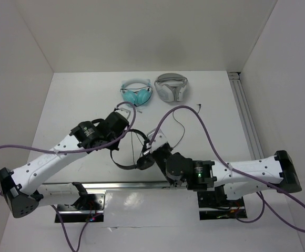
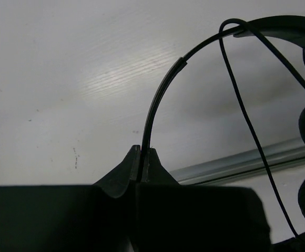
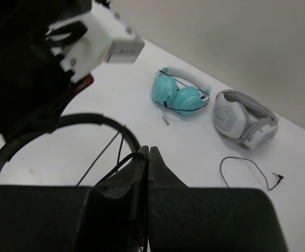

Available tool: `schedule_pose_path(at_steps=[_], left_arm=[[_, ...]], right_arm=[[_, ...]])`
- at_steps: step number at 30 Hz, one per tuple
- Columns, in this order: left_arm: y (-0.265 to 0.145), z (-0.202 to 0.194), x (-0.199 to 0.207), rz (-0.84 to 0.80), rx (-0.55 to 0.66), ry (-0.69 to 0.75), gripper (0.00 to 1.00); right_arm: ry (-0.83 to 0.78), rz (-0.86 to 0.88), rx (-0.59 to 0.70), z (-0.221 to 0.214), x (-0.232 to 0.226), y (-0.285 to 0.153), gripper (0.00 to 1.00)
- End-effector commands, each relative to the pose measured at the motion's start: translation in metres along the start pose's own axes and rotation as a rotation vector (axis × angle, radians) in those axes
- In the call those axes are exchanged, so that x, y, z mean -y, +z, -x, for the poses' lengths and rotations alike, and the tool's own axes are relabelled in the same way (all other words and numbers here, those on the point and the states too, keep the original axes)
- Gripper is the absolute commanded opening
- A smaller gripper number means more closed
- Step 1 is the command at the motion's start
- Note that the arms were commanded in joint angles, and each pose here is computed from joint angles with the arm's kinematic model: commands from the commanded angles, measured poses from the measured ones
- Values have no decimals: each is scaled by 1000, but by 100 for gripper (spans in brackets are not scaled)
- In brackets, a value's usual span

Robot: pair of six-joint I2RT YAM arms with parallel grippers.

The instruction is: Wrap the headphones

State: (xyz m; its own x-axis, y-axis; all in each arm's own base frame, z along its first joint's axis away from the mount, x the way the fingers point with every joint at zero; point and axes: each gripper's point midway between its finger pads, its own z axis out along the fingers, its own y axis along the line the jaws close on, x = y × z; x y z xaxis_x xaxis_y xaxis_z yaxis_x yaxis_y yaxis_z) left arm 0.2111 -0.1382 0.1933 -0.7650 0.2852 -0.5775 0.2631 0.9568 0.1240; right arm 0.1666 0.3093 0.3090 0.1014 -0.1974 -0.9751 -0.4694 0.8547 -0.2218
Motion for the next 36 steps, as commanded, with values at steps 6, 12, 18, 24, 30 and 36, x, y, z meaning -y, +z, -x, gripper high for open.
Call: schedule_pose_path(at_steps=[6, 12, 18, 24, 30, 36], left_arm=[[-36, -12, 54, -234, 70, 145, 0], [-62, -22, 73, -364, 83, 209, 0], [-78, -20, 71, -403, 110, 228, 0], [-91, -9, 70, -418, 141, 224, 0], [-99, 6, 58, -353, 169, 167, 0], [-120, 23, 44, -313, 203, 113, 0]], right_arm=[[12, -106, 12, 16, 55, 23, 6], [29, 42, 39, -6, 42, 36, 11], [50, 192, 89, -6, 38, 39, 20], [156, 373, 87, -16, 25, 47, 17], [266, 435, 71, -53, 0, 53, 10], [398, 491, 38, -92, -12, 72, 12]])
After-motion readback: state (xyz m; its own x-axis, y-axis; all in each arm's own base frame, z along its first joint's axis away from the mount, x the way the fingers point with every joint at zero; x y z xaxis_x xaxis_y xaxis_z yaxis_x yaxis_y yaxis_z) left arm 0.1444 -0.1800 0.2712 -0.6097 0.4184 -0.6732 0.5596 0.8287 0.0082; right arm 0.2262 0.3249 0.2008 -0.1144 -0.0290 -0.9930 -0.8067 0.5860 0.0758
